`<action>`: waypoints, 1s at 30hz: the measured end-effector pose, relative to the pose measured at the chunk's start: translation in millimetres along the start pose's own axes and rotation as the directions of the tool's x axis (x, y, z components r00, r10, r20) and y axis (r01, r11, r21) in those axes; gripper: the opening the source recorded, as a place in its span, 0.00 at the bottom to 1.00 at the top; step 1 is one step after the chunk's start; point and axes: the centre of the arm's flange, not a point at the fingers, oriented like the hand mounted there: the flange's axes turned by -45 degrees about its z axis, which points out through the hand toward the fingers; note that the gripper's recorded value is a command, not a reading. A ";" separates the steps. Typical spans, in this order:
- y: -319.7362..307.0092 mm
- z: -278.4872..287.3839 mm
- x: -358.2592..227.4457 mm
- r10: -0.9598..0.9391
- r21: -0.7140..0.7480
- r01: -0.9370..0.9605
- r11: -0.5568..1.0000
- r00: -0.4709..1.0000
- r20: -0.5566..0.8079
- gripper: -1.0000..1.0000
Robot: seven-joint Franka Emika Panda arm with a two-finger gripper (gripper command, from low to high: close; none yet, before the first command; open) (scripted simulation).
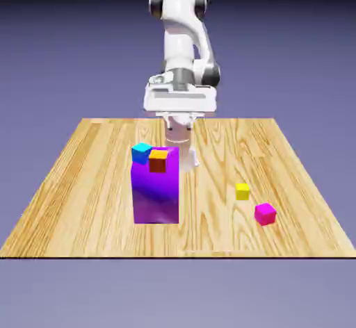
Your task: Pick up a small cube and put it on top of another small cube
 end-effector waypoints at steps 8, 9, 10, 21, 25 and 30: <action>-89.2 88.3 -70.1 0.025 0.021 -0.037 0.999 0.914 0.406 0.50; -100.4 96.6 -81.7 0.028 0.021 -0.042 0.999 0.891 0.454 0.50; -111.7 104.2 -93.8 0.030 0.020 -0.046 0.999 0.865 0.500 0.50; -233.5 126.8 -240.2 0.036 -0.014 -0.052 0.999 0.453 0.891 0.50; -236.3 138.4 -256.9 0.036 -0.013 -0.054 0.998 0.449 0.893 0.50; -237.4 163.6 -299.9 0.035 -0.014 -0.051 0.999 0.448 0.894 0.00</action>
